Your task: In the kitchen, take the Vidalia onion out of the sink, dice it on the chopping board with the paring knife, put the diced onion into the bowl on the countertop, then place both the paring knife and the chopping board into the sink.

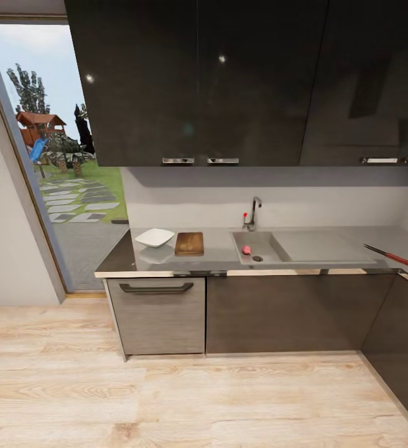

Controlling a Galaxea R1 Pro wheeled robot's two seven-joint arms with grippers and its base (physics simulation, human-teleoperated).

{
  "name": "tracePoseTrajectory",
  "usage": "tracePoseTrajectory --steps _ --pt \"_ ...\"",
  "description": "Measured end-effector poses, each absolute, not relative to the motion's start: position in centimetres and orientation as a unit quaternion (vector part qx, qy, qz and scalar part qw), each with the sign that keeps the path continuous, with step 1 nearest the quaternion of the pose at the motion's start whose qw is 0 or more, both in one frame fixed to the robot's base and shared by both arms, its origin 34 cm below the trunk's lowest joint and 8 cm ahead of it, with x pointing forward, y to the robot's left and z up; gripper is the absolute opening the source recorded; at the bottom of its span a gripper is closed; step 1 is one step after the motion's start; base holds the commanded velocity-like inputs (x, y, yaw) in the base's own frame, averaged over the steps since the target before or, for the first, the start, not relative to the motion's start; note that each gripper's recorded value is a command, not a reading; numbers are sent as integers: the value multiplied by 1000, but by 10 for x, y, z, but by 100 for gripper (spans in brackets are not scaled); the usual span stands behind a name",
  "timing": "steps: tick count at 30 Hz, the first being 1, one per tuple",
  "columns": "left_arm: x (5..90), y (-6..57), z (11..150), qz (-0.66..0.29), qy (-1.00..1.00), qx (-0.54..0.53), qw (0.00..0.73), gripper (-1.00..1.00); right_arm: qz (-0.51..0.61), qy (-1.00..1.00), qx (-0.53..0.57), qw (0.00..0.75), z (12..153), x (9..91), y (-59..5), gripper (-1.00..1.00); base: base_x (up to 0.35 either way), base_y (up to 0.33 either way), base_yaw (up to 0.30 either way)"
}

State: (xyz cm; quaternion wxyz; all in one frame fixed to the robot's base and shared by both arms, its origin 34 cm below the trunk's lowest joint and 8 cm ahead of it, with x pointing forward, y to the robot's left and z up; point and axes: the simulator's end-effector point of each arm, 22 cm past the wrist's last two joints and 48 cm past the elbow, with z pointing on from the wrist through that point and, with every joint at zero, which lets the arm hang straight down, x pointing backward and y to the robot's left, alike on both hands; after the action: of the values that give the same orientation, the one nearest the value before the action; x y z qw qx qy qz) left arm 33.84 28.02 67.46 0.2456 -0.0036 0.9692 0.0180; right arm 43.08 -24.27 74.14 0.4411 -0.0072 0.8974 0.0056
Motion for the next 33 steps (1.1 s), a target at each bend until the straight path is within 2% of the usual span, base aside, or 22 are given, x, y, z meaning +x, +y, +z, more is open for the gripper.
tracePoseTrajectory --steps 33 --pt "336 280 673 18 970 -4 243 100 6 899 -7 439 735 421 -243 100 0 0 0"
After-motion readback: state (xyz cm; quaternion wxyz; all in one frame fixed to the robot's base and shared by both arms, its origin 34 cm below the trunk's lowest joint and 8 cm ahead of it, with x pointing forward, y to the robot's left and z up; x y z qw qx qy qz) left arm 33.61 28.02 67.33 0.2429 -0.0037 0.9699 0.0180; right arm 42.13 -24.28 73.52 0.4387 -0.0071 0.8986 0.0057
